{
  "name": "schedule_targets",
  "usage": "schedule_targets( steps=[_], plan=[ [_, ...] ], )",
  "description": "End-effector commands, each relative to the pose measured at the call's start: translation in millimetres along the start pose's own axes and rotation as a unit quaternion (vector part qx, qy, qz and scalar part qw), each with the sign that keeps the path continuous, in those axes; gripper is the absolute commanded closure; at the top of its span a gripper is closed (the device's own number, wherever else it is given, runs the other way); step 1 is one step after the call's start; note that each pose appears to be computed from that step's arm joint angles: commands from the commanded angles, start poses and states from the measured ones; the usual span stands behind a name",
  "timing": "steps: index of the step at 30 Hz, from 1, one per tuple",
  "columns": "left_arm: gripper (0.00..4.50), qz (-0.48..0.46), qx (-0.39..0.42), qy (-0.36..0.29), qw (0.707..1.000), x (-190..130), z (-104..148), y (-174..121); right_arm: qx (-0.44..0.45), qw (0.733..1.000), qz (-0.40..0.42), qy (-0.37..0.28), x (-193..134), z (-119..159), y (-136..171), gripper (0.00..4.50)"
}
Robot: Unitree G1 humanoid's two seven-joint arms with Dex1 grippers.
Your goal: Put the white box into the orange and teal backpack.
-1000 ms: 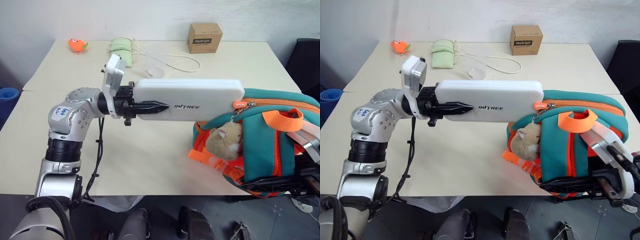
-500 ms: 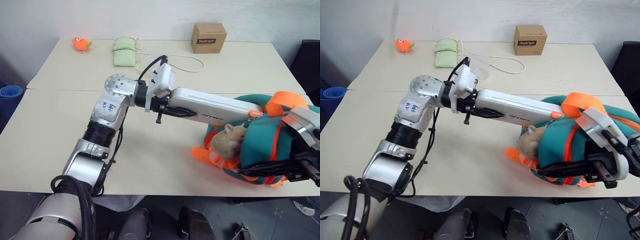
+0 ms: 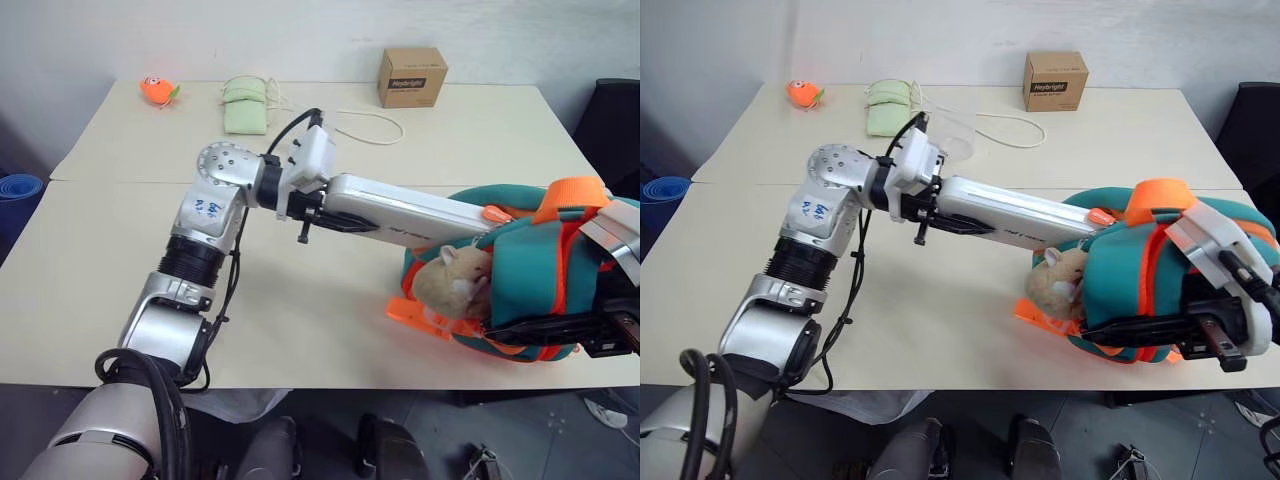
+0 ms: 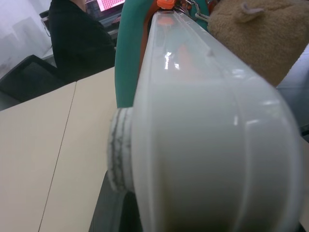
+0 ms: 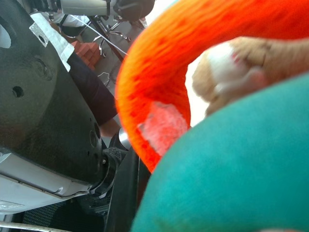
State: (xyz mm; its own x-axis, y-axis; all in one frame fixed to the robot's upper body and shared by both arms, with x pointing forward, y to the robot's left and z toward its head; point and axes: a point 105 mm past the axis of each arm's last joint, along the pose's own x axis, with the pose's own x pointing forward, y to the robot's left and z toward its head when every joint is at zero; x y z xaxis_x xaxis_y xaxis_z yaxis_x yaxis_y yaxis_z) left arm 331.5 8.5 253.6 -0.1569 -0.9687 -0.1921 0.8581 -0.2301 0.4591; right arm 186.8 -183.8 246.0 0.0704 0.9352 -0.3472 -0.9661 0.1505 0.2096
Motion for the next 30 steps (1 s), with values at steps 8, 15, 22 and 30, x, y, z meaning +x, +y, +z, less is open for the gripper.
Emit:
schedule_targets(
  steps=[8, 15, 22, 30],
  plan=[
    [3.31, -0.068, 0.026, -0.014, 0.997, 75.6, 19.2, -5.7, -0.024, 1.000, -0.005, -0.007, 3.4, 3.4, 6.6, 4.47],
    [2.96, -0.113, 0.028, -0.002, 0.993, 126.4, 15.1, -22.5, -0.028, 0.999, -0.019, -0.027, 13.9, 0.5, 1.3, 4.49],
    [0.85, -0.026, 0.016, -0.009, 0.999, 92.5, 22.6, 2.0, -0.018, 0.997, -0.063, -0.047, 14.0, -5.5, -9.3, 4.50],
    [0.01, 0.010, -0.085, -0.070, 0.994, -9.3, 43.5, -2.0, 0.007, 0.994, -0.089, -0.067, 12.5, -18.6, -6.4, 4.50]
  ],
)
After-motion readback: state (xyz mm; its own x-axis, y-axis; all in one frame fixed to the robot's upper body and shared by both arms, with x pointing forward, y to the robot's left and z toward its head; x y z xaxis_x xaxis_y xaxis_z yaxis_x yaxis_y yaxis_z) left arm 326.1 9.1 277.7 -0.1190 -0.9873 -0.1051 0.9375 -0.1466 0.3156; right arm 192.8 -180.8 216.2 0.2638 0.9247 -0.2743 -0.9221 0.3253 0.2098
